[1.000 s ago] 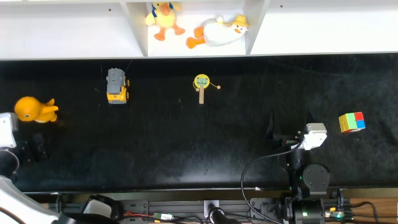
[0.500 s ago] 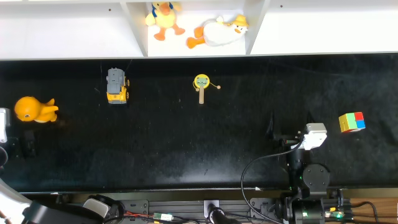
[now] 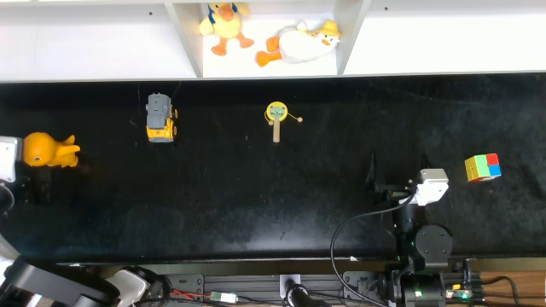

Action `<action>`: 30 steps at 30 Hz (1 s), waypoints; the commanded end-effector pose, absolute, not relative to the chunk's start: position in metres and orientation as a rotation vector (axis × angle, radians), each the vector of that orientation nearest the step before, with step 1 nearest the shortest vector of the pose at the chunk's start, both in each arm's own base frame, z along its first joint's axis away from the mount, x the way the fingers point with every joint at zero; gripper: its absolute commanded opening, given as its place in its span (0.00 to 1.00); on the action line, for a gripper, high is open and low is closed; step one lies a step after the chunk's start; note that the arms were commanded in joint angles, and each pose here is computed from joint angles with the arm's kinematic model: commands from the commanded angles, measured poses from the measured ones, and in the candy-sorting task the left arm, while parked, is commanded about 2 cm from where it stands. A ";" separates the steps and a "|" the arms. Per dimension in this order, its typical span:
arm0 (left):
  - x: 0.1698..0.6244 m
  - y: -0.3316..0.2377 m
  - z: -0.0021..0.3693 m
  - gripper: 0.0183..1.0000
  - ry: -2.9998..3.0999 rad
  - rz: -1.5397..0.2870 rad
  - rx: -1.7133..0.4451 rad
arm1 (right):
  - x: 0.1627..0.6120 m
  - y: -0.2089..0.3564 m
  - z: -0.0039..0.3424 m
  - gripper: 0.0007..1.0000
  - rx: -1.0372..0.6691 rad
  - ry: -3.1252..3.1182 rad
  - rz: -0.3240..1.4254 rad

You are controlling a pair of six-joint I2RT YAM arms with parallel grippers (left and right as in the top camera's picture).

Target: Store Toys

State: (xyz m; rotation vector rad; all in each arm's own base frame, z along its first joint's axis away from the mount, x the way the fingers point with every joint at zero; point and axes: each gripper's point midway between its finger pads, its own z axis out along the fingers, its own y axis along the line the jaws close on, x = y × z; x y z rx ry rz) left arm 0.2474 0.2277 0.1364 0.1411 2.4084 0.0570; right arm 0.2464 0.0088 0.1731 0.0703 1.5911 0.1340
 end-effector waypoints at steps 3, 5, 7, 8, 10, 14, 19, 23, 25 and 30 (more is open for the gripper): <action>0.259 0.225 0.151 1.00 2.349 0.060 0.209 | 0.246 0.008 0.172 1.00 0.078 1.586 0.139; 0.259 0.225 0.151 1.00 2.350 0.059 0.205 | 0.246 0.008 0.172 1.00 0.077 1.586 0.139; 0.260 0.227 0.151 1.00 2.347 0.066 0.206 | 0.246 0.008 0.172 0.99 0.078 1.586 0.139; 0.260 0.228 0.152 1.00 2.344 0.068 0.198 | 0.246 0.008 0.172 1.00 0.077 1.586 0.139; 0.262 0.233 0.154 0.99 2.340 0.079 0.147 | 0.246 0.008 0.172 1.00 0.077 1.586 0.139; 0.265 0.237 0.154 0.99 2.334 0.087 0.130 | 0.246 0.008 0.172 1.00 0.077 1.586 0.139; 0.266 0.238 0.143 0.99 2.351 0.053 0.119 | 0.246 0.008 0.172 0.99 0.077 1.586 0.139; 0.267 0.240 0.135 0.98 2.359 0.036 0.113 | 0.246 0.008 0.172 0.99 0.078 1.586 0.139; 0.268 0.241 0.136 0.98 2.355 0.042 0.116 | 0.246 0.008 0.172 0.99 0.077 1.586 0.139; 0.271 0.240 0.137 0.98 2.348 0.043 0.125 | 0.246 0.008 0.172 1.00 0.078 1.586 0.139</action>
